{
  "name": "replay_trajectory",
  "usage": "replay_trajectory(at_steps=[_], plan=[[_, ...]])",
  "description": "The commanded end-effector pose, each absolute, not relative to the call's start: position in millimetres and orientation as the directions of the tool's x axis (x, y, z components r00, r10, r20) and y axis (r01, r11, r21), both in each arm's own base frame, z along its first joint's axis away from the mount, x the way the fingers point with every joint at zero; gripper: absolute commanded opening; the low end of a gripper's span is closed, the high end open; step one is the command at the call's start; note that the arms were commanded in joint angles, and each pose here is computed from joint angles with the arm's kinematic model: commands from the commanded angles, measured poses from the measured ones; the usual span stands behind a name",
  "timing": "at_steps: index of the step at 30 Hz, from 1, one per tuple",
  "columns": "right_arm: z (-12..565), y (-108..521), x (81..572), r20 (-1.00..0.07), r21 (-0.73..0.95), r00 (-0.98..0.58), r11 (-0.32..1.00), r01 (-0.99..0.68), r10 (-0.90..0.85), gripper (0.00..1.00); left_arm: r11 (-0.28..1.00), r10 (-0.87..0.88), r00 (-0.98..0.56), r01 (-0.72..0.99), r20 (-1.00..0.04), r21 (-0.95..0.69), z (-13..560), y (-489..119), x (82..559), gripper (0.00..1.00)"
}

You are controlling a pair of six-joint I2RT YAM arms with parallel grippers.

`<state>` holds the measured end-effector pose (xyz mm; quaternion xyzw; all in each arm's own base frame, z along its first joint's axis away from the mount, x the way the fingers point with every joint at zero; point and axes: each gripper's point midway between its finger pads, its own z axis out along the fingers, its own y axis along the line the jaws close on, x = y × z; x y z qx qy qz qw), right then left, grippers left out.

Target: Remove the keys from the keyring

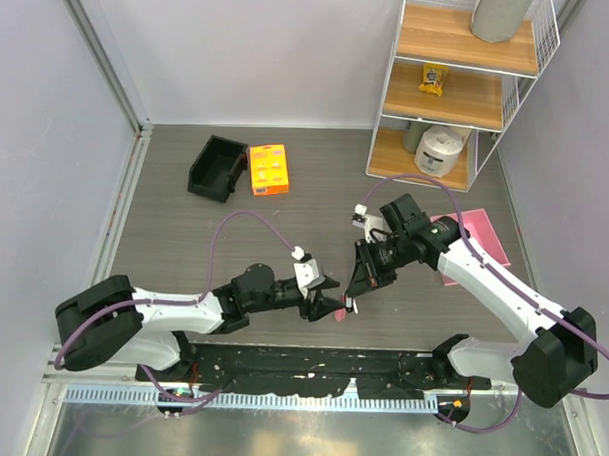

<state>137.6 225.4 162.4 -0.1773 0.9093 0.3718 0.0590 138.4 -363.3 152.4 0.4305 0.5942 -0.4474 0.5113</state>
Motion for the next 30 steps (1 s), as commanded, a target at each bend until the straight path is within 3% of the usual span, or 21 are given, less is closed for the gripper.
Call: replay_trajectory(at_steps=[1,6,13,15,17,30], plan=[[188,229,137,-0.312,0.665,-0.905,0.614,-0.425,-0.289,0.05,0.235,0.009,-0.045,0.971,-0.999,-0.041,171,-373,145,0.51],[189,229,136,-0.313,0.668,-0.905,0.610,-0.426,-0.289,0.05,0.245,0.031,-0.042,0.969,-0.999,-0.034,168,-377,150,0.39],[188,229,134,-0.311,0.668,-0.904,0.608,-0.428,-0.294,0.05,0.238,0.027,-0.034,0.971,-0.999,-0.026,174,-382,152,0.35],[189,230,135,-0.315,0.666,-0.903,0.609,-0.430,-0.293,0.05,0.226,0.032,-0.031,0.974,-0.999,-0.023,174,-383,150,0.21],[188,228,137,-0.318,0.657,-0.903,0.620,-0.429,-0.288,0.05,0.222,0.033,-0.023,0.975,-0.999,-0.015,174,-381,149,0.00],[155,220,148,-0.262,0.666,-0.937,0.660,-0.349,-0.231,0.05,0.245,0.003,0.043,0.969,-0.999,0.042,193,-348,138,0.00]])
